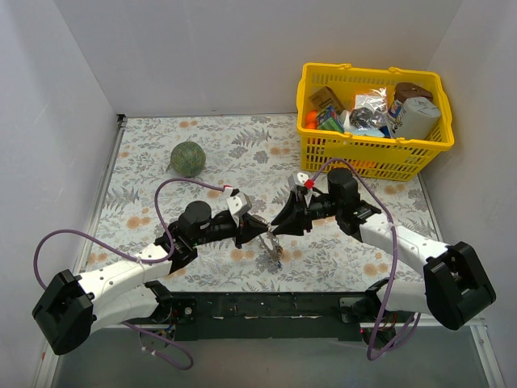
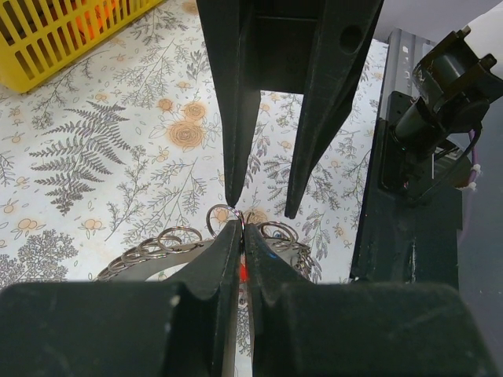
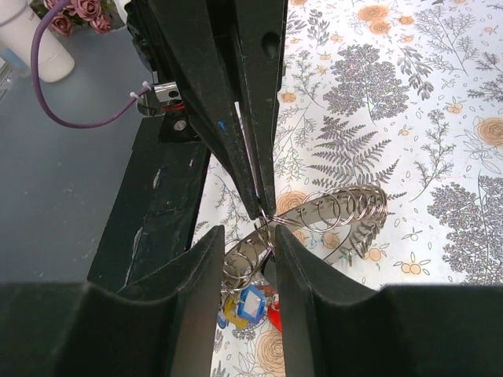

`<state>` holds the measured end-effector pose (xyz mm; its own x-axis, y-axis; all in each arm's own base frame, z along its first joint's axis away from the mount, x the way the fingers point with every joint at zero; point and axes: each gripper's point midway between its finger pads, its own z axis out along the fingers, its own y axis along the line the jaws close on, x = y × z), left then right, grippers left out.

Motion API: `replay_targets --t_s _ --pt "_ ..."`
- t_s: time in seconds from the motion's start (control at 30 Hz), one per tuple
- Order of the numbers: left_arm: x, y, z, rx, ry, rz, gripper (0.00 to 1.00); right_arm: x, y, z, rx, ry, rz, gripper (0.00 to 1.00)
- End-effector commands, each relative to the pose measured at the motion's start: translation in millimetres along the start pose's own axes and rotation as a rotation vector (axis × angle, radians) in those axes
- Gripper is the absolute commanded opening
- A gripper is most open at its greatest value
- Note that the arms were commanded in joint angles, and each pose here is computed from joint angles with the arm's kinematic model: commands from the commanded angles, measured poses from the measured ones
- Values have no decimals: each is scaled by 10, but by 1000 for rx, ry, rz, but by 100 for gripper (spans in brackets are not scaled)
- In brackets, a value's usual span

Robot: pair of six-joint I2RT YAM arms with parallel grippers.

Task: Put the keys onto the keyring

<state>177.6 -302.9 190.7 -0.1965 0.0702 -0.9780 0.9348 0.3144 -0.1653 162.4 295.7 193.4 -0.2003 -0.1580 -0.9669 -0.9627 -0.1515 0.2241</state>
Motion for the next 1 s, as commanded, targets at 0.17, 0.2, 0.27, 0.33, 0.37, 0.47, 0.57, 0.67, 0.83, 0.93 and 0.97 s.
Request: replay_targets --t_s 0.17,0.2,0.27,0.33,0.37,0.47,0.57,0.67,0.83,0.93,0.97 --pt "-336 -79 13 34 -74 44 0 -123 -20 81 -21 -29 -34 37" --pt "-340 -82 11 34 -75 43 0 -129 -24 87 -21 -29 -34 36" --pt "-364 -83 7 33 -82 46 0 -129 -15 112 -31 -27 -32 34" --pt "-365 -84 5 33 -82 47 0 -121 -13 128 -37 -24 -28 32" --pt "-370 -83 3 32 -84 47 0 -122 -3 140 -42 -23 -27 31" --pt "-387 -89 -4 33 -89 48 0 -104 5 153 -46 -20 -21 27" --pt "-405 -96 -12 33 -96 50 0 -103 5 157 -46 -23 -28 22" --pt "-406 -102 -18 35 -100 49 0 -120 28 167 -51 -28 -14 17" --pt "-439 -127 -39 42 -117 52 0 -105 35 194 -57 -25 -6 19" --pt "-462 -138 -63 42 -126 57 0 -75 12 191 -45 -19 0 26" --pt "-463 -144 -78 42 -128 61 0 -67 11 186 -40 -17 -3 28"
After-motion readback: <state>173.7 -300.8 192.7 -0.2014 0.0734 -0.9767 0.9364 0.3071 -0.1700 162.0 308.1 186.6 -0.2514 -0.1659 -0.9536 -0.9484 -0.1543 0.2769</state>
